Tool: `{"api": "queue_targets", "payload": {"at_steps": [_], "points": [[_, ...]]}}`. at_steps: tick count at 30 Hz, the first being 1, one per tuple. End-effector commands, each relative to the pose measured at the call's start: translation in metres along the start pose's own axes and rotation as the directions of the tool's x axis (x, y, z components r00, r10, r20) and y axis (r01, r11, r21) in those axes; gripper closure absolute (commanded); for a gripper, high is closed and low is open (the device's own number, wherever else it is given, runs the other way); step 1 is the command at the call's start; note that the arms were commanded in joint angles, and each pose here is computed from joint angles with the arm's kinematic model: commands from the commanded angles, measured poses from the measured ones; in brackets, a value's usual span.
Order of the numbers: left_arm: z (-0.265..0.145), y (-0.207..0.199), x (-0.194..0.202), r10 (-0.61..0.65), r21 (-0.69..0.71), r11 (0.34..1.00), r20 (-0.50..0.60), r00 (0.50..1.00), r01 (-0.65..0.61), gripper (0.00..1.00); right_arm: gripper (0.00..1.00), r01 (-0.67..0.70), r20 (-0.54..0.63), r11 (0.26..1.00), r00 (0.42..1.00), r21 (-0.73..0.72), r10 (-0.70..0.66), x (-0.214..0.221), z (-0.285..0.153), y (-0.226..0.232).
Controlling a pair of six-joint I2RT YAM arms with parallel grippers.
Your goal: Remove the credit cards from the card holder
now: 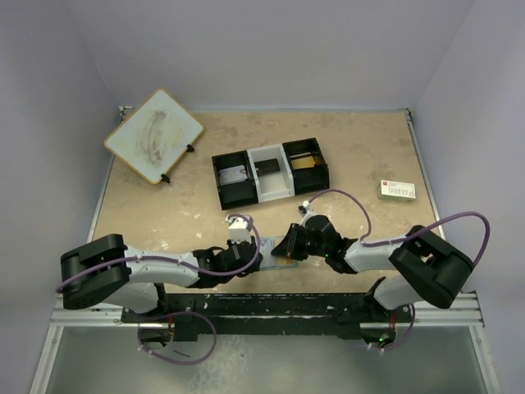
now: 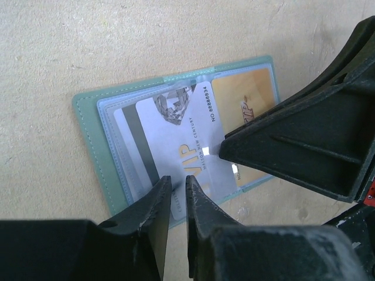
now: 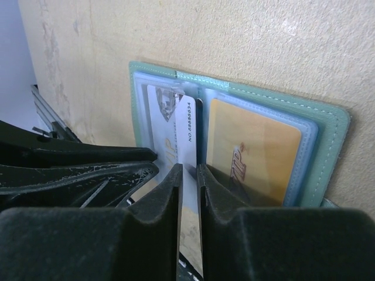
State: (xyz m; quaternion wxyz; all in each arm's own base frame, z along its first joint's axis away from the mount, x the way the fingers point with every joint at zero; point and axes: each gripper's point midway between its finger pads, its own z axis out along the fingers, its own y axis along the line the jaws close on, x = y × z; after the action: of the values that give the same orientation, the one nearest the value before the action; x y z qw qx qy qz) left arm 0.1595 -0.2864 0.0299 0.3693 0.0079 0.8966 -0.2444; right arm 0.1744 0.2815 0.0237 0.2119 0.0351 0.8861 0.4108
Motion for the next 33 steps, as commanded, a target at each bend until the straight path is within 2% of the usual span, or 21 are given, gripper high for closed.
{"api": "queue_targets", "payload": {"at_steps": [1, 8, 13, 23, 31, 33], "points": [[-0.002, 0.015, 0.009, 0.031, -0.042, 0.999, -0.030, 0.999, -0.033, 0.86, 0.81, -0.003, 0.004, 0.999, 1.000, -0.051, 0.003, -0.003, 0.003, 0.010], [-0.002, 0.013, 0.009, 0.045, -0.045, 0.998, -0.036, 0.998, -0.046, 0.87, 0.81, -0.011, -0.018, 0.998, 1.000, -0.066, 0.010, 0.000, 0.009, 0.010], [-0.003, 0.014, 0.008, 0.044, -0.050, 0.998, -0.034, 0.998, -0.045, 0.88, 1.00, -0.015, -0.001, 0.998, 1.000, -0.059, 0.015, -0.002, 0.007, 0.009], [-0.004, 0.018, 0.006, 0.047, -0.063, 0.997, -0.025, 0.999, -0.049, 0.88, 1.00, -0.044, 0.070, 0.999, 0.997, 0.011, 0.043, -0.013, -0.013, -0.011], [-0.001, 0.012, 0.010, 0.064, -0.042, 0.997, -0.048, 0.997, -0.066, 0.88, 1.00, -0.043, 0.055, 0.999, 0.998, -0.008, 0.044, -0.010, -0.014, -0.009], [0.001, 0.012, 0.013, 0.078, -0.045, 0.996, -0.063, 0.995, -0.081, 0.88, 0.91, -0.038, 0.045, 0.999, 0.998, -0.028, 0.039, -0.009, -0.013, -0.006]]}}
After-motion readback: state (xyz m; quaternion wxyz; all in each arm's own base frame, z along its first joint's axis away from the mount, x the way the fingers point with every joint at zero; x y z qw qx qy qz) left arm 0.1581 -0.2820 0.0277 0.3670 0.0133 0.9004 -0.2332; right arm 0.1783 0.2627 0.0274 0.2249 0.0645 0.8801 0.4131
